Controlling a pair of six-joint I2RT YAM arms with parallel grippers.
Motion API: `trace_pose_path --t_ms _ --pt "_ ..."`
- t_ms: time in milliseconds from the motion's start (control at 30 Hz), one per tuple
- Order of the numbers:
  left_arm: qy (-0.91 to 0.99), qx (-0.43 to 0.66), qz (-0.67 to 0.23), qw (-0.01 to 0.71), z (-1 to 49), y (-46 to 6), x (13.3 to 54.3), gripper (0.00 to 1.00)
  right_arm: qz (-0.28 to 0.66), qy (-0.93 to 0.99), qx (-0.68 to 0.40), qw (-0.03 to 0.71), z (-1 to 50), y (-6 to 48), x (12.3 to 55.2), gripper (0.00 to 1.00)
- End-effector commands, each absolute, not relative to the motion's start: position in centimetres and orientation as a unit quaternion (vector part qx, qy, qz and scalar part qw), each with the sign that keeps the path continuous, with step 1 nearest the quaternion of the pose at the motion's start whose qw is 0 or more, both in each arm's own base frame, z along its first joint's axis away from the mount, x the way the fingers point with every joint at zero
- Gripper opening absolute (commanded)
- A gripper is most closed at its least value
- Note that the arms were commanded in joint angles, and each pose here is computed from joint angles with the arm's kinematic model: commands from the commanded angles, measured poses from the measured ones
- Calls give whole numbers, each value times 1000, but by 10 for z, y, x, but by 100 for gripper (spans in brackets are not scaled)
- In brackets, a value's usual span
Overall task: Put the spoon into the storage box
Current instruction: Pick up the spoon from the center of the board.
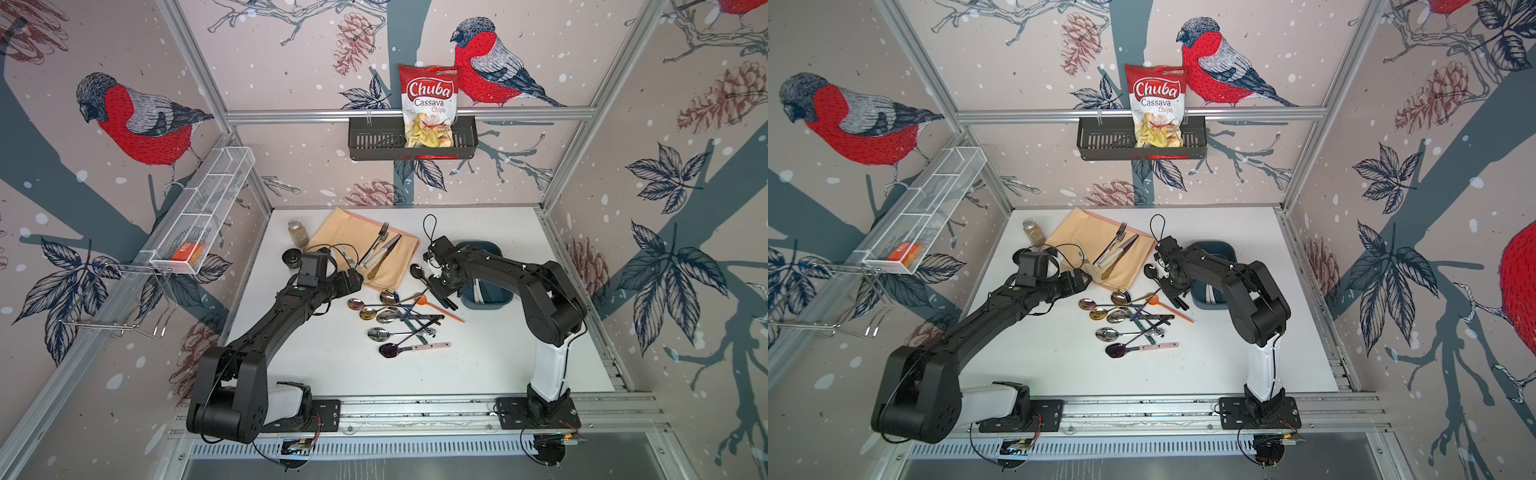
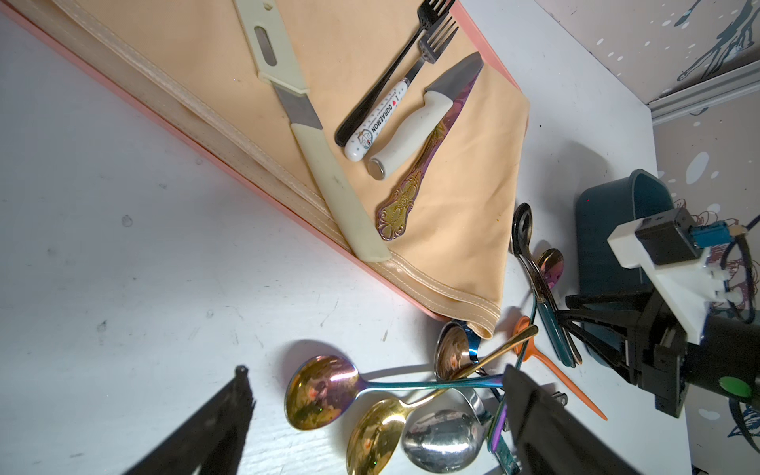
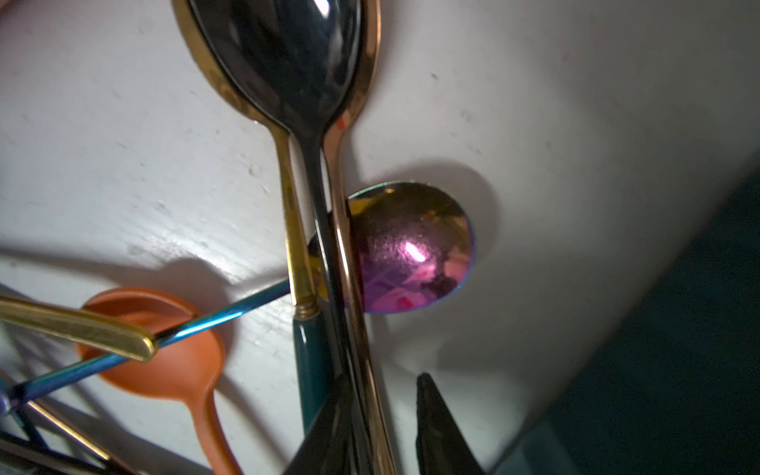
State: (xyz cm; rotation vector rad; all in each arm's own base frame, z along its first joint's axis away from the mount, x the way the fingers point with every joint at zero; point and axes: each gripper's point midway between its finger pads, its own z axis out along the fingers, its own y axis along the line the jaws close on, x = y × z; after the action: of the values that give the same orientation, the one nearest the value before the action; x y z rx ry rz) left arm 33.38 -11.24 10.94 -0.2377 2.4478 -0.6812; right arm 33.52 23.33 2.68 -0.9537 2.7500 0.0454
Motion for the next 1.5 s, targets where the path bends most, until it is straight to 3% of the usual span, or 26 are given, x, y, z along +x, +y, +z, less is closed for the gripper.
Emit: trace_pose_path --t_ms 0,733,1467 --pt "912 -79 -263 305 116 -115 341 96 -15 940 -323 111 26 221 334 30" --pt "913 -79 -261 305 116 -115 342 96 -1 939 -331 98 7 232 339 29" --pt "913 -70 -259 307 120 -116 348 96 55 935 -344 64 -12 242 323 14"
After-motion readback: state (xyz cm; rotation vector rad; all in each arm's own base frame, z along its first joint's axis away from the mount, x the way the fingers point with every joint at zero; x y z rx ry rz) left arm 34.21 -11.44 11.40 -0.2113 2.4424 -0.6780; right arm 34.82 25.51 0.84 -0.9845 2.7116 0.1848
